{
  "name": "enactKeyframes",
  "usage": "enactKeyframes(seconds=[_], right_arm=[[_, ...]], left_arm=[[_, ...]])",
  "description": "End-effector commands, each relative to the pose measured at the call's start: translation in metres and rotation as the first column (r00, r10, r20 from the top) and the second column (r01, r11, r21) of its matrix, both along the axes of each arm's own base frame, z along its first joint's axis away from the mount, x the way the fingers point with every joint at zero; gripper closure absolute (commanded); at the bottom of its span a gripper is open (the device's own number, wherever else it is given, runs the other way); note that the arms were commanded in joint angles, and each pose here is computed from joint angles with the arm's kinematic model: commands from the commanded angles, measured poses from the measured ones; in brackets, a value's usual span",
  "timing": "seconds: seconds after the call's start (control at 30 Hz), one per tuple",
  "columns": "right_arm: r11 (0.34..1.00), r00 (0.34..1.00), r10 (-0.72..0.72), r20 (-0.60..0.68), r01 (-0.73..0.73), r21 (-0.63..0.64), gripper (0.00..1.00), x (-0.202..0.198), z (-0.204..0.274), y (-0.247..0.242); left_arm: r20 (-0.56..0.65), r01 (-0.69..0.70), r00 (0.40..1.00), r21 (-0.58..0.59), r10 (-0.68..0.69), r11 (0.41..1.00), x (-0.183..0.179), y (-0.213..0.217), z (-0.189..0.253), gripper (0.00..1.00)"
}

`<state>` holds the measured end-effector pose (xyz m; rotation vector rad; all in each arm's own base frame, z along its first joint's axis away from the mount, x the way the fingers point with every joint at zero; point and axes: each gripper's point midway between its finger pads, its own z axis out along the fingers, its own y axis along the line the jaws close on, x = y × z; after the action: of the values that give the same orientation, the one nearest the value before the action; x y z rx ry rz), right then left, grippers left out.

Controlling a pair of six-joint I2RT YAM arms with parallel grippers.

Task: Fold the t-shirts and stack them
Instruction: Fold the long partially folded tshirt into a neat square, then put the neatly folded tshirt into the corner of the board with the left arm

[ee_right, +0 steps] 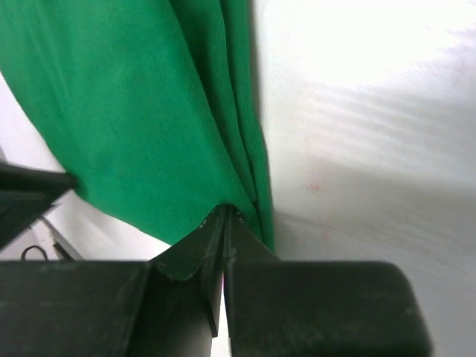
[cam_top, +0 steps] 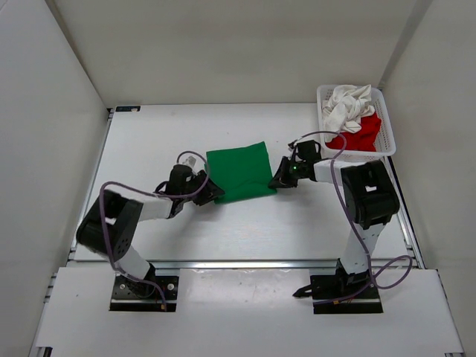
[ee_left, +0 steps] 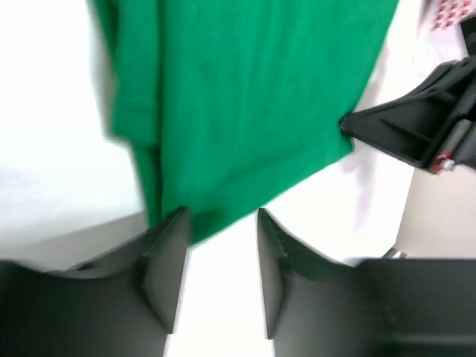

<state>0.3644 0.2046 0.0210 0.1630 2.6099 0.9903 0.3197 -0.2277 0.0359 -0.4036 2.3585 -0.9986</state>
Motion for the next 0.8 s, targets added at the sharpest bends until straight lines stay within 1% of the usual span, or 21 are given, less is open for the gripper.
enactKeyframes(seconds=[0.0,0.03,0.07,0.1,0.13,0.17,0.2,0.23,0.27,0.33,0.37,0.43,0.5,0.53,0.57,0.6,0.63,0.67,0.73,0.77], right_arm=[[0.999,0.999,-0.012,0.048,0.014,-0.052,1.00,-0.004,0.012,-0.010],[0.999,0.998,-0.006,0.065,0.009,-0.045,0.99,-0.007,0.020,-0.007],[1.000,0.994,-0.011,0.106,0.014,-0.024,0.95,-0.002,0.035,-0.004],[1.000,0.992,-0.016,0.129,0.017,-0.007,0.87,-0.004,0.046,-0.001],[1.000,0.988,-0.025,0.152,0.023,0.015,0.82,-0.004,0.055,0.002],[0.999,0.982,-0.029,0.184,0.024,0.029,0.70,-0.003,0.062,0.005],[0.999,0.978,-0.038,0.207,0.030,0.043,0.61,-0.005,0.074,0.006],[0.998,0.976,-0.037,0.216,0.026,0.053,0.58,-0.009,0.081,0.009],[0.998,0.971,-0.038,0.238,0.025,0.058,0.55,-0.008,0.088,0.012],[0.998,0.961,-0.028,0.274,0.012,0.060,0.53,-0.012,0.100,0.016],[0.998,0.963,-0.026,0.268,0.010,0.059,0.53,-0.015,0.100,0.017],[0.997,0.946,-0.029,0.322,0.002,0.083,0.53,-0.017,0.115,0.020],[0.995,0.944,-0.017,0.329,-0.018,0.101,0.53,-0.025,0.116,0.022],[0.994,0.944,-0.022,0.329,-0.015,0.110,0.54,-0.027,0.118,0.020],[0.992,0.942,-0.022,0.336,-0.020,0.121,0.54,-0.030,0.120,0.020],[0.992,0.936,-0.025,0.350,-0.021,0.127,0.54,-0.031,0.124,0.021],[0.991,0.933,-0.028,0.358,-0.021,0.133,0.53,-0.033,0.126,0.018],[0.990,0.933,-0.030,0.359,-0.021,0.139,0.54,-0.034,0.126,0.016],[0.990,0.934,-0.033,0.355,-0.019,0.142,0.53,-0.036,0.124,0.011],[0.989,0.936,-0.054,0.349,0.002,0.147,0.54,-0.035,0.123,0.005]], left_arm=[[0.131,-0.075,0.988,-0.018,0.077,0.997,0.007,0.022,0.045,0.46],[0.167,-0.095,0.981,-0.008,0.095,0.995,0.008,0.031,0.057,0.43],[0.181,-0.135,0.976,0.040,0.126,0.990,0.011,0.042,0.057,0.35],[0.200,-0.158,0.970,0.084,0.138,0.984,0.011,0.051,0.059,0.26],[0.212,-0.177,0.965,0.088,0.155,0.980,0.016,0.057,0.064,0.02],[0.182,-0.166,0.973,0.121,0.142,0.979,0.016,0.061,0.055,0.01],[0.179,-0.154,0.975,0.136,0.128,0.979,0.018,0.063,0.054,0.01],[0.149,-0.155,0.980,0.160,0.131,0.975,0.022,0.065,0.042,0.01],[0.154,-0.157,0.979,0.173,0.131,0.972,0.026,0.067,0.041,0.01],[0.105,-0.129,0.988,0.188,0.111,0.974,0.034,0.063,0.024,0.01],[0.072,-0.111,0.993,0.205,0.099,0.972,0.033,0.060,0.010,0.02],[0.069,-0.084,0.995,0.229,0.070,0.970,0.046,0.052,0.007,0.01],[0.025,-0.047,0.999,0.247,0.042,0.968,0.051,0.042,-0.012,0.01],[0.039,-0.044,0.999,0.244,0.035,0.969,0.059,0.037,-0.007,0.03],[0.022,-0.029,0.999,0.244,0.025,0.969,0.063,0.032,-0.015,0.11],[-0.007,-0.017,1.000,0.244,0.019,0.970,0.061,0.028,-0.027,0.15],[0.000,-0.008,1.000,0.223,0.008,0.975,0.066,0.020,-0.024,0.26],[-0.017,0.011,1.000,0.208,-0.008,0.978,0.066,0.013,-0.030,0.51],[0.003,0.020,1.000,0.159,-0.021,0.987,0.076,-0.007,-0.026,0.73],[0.004,0.030,1.000,0.148,-0.031,0.988,0.082,-0.015,-0.025,0.87]])
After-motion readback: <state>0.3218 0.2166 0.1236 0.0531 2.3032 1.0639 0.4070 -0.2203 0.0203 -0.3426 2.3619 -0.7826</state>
